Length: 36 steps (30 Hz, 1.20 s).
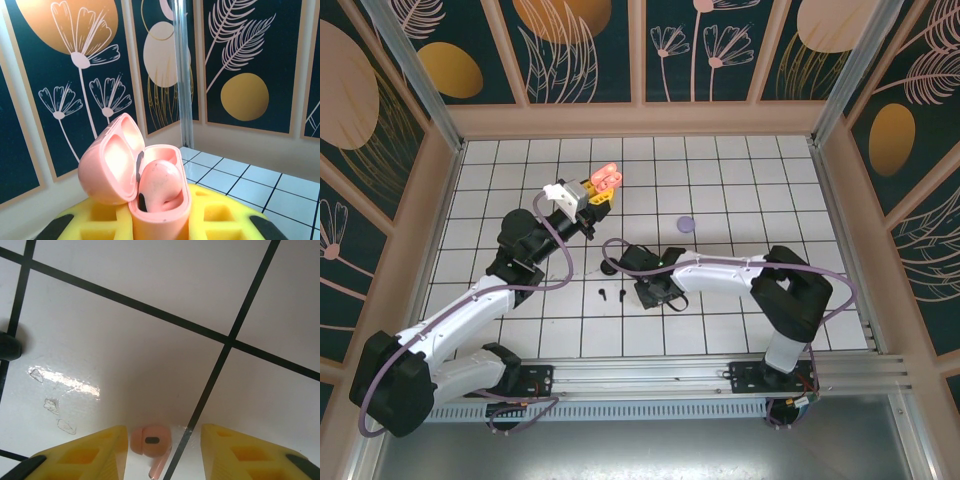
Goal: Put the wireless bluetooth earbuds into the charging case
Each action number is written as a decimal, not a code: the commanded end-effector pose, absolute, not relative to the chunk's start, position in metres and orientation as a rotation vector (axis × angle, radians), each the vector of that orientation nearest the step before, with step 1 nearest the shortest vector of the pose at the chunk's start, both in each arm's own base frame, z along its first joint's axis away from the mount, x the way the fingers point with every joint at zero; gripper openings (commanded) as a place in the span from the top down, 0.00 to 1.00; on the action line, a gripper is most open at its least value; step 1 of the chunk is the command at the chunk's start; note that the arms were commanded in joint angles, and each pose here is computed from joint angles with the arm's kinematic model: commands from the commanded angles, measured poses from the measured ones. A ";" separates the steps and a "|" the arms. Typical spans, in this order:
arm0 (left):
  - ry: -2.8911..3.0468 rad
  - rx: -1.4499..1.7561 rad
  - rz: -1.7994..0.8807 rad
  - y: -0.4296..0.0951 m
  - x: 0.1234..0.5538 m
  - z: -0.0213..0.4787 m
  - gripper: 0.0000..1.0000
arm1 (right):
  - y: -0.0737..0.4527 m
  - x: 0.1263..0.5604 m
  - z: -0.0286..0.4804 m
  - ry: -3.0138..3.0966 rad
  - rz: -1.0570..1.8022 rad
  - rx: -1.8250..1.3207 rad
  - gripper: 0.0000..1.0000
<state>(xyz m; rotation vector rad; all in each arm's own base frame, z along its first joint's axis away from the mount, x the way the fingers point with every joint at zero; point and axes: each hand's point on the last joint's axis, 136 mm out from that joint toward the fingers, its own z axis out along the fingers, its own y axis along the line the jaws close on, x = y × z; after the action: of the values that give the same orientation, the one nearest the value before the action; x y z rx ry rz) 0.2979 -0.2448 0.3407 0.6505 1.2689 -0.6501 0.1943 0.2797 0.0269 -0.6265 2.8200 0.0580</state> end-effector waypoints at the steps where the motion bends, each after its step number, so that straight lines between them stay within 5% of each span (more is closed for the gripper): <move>1: 1.234 0.656 -0.652 -0.245 0.293 0.351 1.00 | 0.283 0.195 0.021 2.823 0.062 -0.660 0.57; 36: 1.250 0.653 -0.672 -0.250 0.300 0.351 1.00 | 0.263 0.182 0.003 2.873 0.034 -0.666 0.64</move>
<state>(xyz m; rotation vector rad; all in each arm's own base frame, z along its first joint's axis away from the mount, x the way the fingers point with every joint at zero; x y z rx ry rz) 0.3014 -0.2470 0.3356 0.6535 1.2852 -0.6517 0.1916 0.2857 0.0144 -0.6635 2.8161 0.1152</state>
